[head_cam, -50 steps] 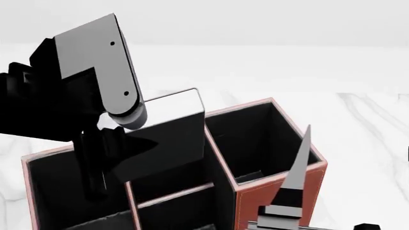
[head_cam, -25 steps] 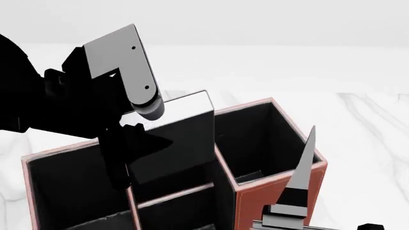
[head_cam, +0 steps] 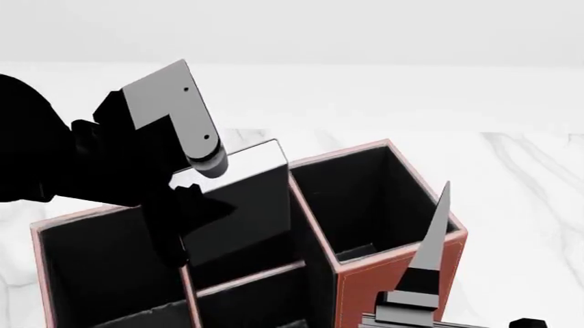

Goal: Pick up the book and place it in the front compartment of the caddy.

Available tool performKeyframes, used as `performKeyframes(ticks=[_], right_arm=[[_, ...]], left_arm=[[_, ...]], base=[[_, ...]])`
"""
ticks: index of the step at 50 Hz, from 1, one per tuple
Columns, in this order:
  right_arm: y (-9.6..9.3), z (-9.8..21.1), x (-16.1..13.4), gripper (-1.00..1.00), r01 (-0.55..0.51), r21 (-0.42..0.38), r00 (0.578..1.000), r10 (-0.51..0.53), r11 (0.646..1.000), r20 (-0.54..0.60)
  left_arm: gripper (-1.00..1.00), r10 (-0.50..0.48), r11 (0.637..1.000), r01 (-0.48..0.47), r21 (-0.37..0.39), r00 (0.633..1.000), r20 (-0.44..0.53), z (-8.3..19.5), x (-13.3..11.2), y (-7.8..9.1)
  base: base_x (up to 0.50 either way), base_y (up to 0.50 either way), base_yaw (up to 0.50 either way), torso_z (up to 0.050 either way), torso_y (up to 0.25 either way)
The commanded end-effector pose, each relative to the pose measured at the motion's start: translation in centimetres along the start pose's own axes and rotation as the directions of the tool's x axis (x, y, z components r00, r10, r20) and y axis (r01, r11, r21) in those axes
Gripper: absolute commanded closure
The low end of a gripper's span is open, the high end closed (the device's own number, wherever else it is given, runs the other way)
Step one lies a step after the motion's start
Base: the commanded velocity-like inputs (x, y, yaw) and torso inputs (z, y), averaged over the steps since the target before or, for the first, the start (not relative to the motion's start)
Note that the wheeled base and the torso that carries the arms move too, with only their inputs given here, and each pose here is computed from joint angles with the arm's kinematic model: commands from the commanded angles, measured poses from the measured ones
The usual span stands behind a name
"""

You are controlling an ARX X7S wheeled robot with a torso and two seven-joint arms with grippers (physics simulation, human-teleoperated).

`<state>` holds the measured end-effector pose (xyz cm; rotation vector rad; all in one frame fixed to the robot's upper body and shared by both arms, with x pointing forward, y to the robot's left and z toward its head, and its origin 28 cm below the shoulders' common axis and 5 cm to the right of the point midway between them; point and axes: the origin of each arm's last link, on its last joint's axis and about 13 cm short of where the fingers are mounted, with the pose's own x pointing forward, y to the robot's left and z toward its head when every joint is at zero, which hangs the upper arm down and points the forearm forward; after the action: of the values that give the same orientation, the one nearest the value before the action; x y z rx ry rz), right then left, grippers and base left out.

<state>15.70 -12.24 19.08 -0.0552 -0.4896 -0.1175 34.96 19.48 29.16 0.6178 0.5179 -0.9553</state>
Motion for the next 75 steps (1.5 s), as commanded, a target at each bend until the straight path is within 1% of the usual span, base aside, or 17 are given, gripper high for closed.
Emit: performKeyframes(ticks=[1, 2, 6, 10, 16, 19, 20, 31, 39, 40, 41, 52, 53, 55, 61, 62, 75], right_arm=[[0.0, -0.3, 0.1, -1.0, 0.001, -0.003, 1.0, -0.001, 1.0, -0.007], [0.0, -0.3, 0.1, -1.0, 0.0, -0.003, 1.0, 0.0, 1.0, -0.008], [-0.1, -0.2, 0.0, -1.0, 0.002, -0.003, 1.0, -0.002, 1.0, -0.006], [-0.2, -0.2, 0.0, -1.0, 0.008, -0.002, 1.0, -0.008, 1.0, -0.005], [-0.2, -0.2, 0.0, -1.0, 0.008, 0.0, 1.0, -0.008, 1.0, -0.005], [-0.2, -0.2, 0.0, -1.0, 0.008, 0.0, 1.0, -0.008, 1.0, -0.004], [-0.1, -0.3, 0.1, -1.0, 0.007, -0.001, 1.0, -0.007, 1.0, -0.006], [-0.2, -0.3, 0.0, -1.0, 0.009, -0.004, 1.0, -0.009, 1.0, -0.008], [-0.2, -0.4, 0.0, -1.0, 0.012, -0.002, 1.0, -0.012, 1.0, -0.01], [-0.2, -0.4, 0.0, -1.0, 0.013, -0.002, 1.0, -0.013, 1.0, -0.01], [-0.2, -0.4, 0.1, -1.0, 0.013, -0.004, 1.0, -0.013, 1.0, -0.012], [-0.5, -0.4, 0.0, -1.0, 0.021, -0.007, 1.0, -0.021, 1.0, -0.012], [-0.5, -0.4, 0.0, -1.0, 0.021, -0.009, 1.0, -0.021, 1.0, -0.012], [-0.5, -0.4, 0.0, -1.0, 0.022, -0.006, 1.0, -0.022, 1.0, -0.011], [-0.4, -0.5, 0.1, -1.0, 0.017, -0.007, 1.0, -0.017, 1.0, -0.013], [-0.4, -0.5, 0.1, -1.0, 0.018, -0.007, 1.0, -0.018, 1.0, -0.014], [-0.4, -0.8, 0.1, -1.0, 0.019, -0.008, 1.0, -0.019, 1.0, -0.021]], left_arm=[[1.0, 0.052, 0.999, -0.052, -0.008, 0.998, 0.029, -0.9, 0.9, 0.7], [1.0, 0.045, 0.999, -0.045, 0.002, 0.998, 0.041, -1.0, 1.1, 0.7], [1.0, 0.038, 0.999, -0.038, 0.001, 0.999, 0.033, -1.2, 1.5, 0.7], [1.0, 0.034, 0.999, -0.035, 0.024, 0.999, 0.03, -1.5, 1.9, 0.7], [1.0, 0.03, 0.999, -0.03, 0.035, 0.999, 0.025, -1.9, 2.6, 0.6], [1.0, 0.03, 0.999, -0.031, 0.044, 0.999, 0.028, -2.1, 3.0, 0.7], [1.0, 0.04, 0.998, -0.041, 0.044, 0.998, 0.044, -2.1, 3.2, 0.9], [1.0, 0.029, 0.997, -0.031, 0.07, 0.999, 0.017, -2.6, 4.2, 1.1], [1.0, 0.025, 0.998, -0.026, 0.053, 0.999, 0.031, -3.0, 5.0, 1.3], [1.0, 0.023, 0.999, -0.024, 0.028, 0.999, 0.047, -3.0, 5.1, 1.2], [1.0, 0.019, 0.999, -0.021, 0.043, 0.999, 0.04, -3.1, 5.3, 1.2], [1.0, 0.018, 0.999, -0.018, 0.04, 1.0, 0.021, -3.9, 6.2, 1.3], [1.0, 0.025, 0.999, -0.026, 0.027, 0.999, 0.028, -3.9, 6.2, 1.4], [1.0, 0.032, 0.999, -0.033, 0.04, 0.999, 0.018, -4.0, 6.3, 1.6], [1.0, 0.038, 0.998, -0.039, 0.039, 0.999, 0.016, -4.0, 6.4, 1.8], [1.0, 0.036, 0.998, -0.036, 0.045, 0.999, 0.002, -4.2, 6.5, 1.7], [1.0, 0.023, 0.999, -0.023, 0.035, 1.0, -0.003, -5.2, 7.9, 1.9]], base=[[0.0, 0.0, 0.0, 0.0, 0.0], [0.0, 0.0, 0.0, 0.0, 0.0], [0.0, 0.0, 0.0, 0.0, 0.0], [0.0, 0.0, 0.0, 0.0, 0.003], [0.0, 0.0, 0.0, 0.0, 0.002], [0.0, 0.0, 0.0, 0.0, 0.0], [0.0, 0.0, 0.0, 0.0, 0.0], [0.0, 0.0, 0.0, 0.001, 0.001], [0.0, 0.0, 0.0, 0.0, 0.001], [0.0, 0.0, 0.0, 0.0, 0.01], [0.0, 0.0, 0.0, 0.0, 0.0], [0.0, 0.0, 0.0, 0.0, 0.001], [0.0, 0.0, 0.0, 0.0, 0.0], [0.0, 0.0, 0.0, 0.0, 0.0], [0.0, 0.0, 0.0, 0.002, 0.002], [0.0, 0.0, 0.0, 0.0, 0.0], [0.0, 0.0, 0.0, 0.0, 0.002]])
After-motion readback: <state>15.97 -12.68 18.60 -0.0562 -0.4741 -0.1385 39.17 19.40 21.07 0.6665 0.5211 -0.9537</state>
